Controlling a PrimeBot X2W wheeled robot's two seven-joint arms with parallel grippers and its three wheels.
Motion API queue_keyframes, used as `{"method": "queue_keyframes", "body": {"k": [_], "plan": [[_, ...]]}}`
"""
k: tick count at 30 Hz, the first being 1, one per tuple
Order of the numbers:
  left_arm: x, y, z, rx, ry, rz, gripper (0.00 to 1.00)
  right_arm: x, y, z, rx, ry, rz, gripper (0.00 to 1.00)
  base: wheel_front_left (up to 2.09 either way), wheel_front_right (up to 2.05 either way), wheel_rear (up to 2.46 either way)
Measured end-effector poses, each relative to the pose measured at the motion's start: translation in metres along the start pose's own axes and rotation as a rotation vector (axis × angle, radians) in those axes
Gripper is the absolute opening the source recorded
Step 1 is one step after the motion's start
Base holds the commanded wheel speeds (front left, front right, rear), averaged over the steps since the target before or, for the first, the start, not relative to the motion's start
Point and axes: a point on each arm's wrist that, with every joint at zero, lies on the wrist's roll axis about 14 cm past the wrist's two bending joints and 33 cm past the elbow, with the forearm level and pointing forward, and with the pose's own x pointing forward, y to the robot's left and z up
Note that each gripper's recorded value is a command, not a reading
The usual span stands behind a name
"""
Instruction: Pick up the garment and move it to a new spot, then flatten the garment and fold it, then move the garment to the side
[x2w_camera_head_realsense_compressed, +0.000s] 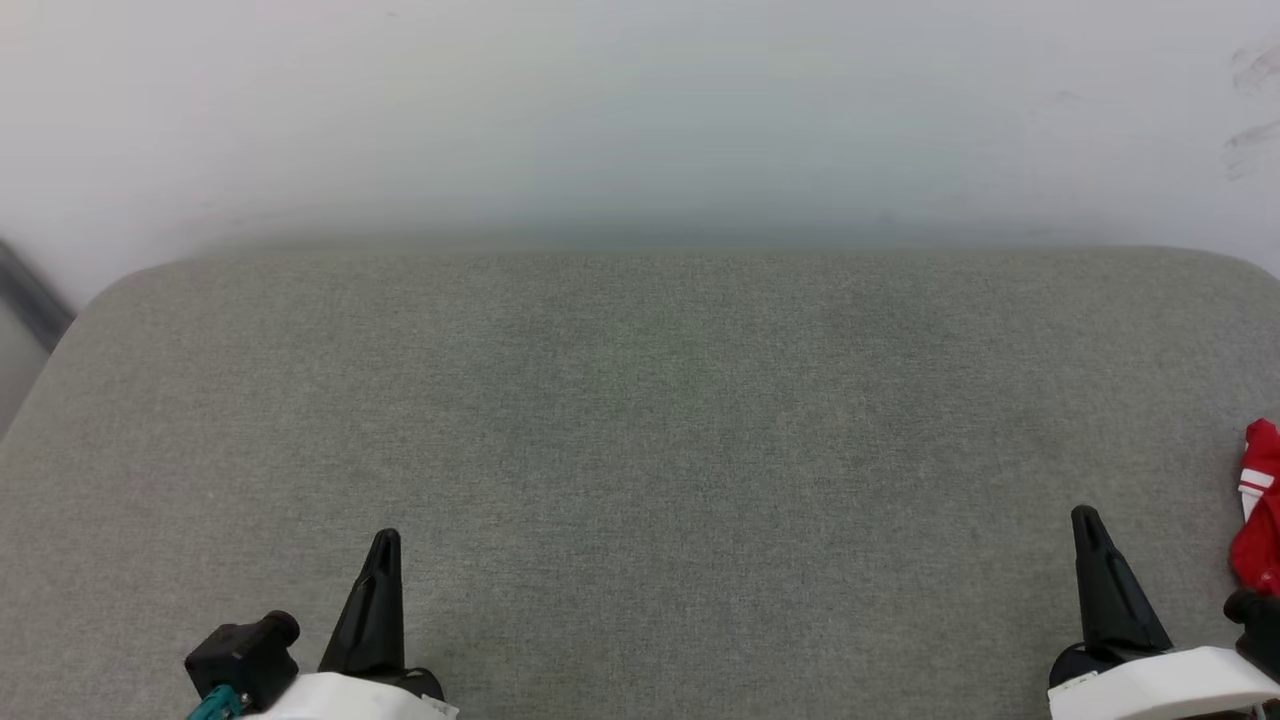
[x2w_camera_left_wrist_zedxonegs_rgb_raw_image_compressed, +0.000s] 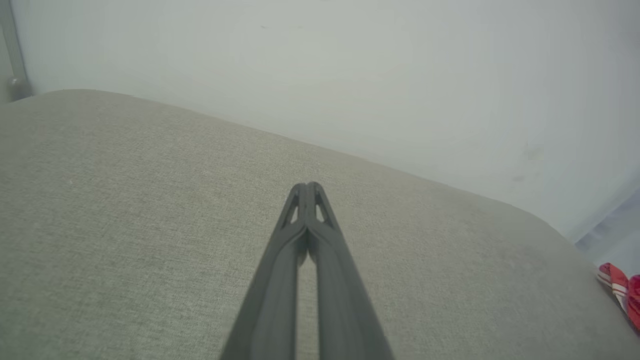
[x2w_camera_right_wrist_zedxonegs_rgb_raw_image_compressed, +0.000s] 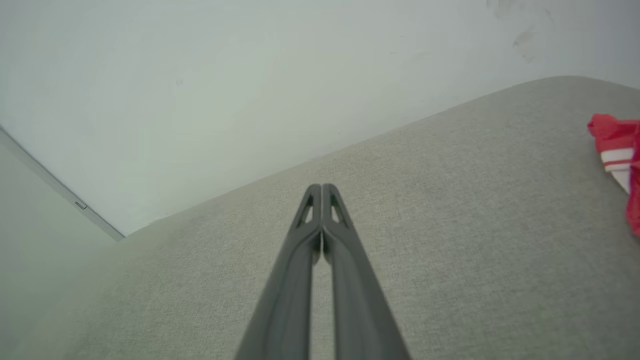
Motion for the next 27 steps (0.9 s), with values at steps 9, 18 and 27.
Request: {"method": "queue_keyframes", "body": {"k": [9,18,27], "plan": [[0.006,0.006,0.000,-0.153,0.009,0.026,0.00,0.004,-0.004,0.000,0.144,0.008,-0.027,0.00,0.00,0.00,0.00],[0.010,0.010,0.000,-0.290,0.018,0.048,0.00,0.008,-0.006,0.000,0.272,0.010,-0.046,0.00,0.00,0.00,0.00],[0.014,0.015,0.001,-0.416,0.022,0.065,0.00,0.011,-0.008,-0.001,0.390,0.016,-0.061,0.00,0.00,0.00,0.00]]}}
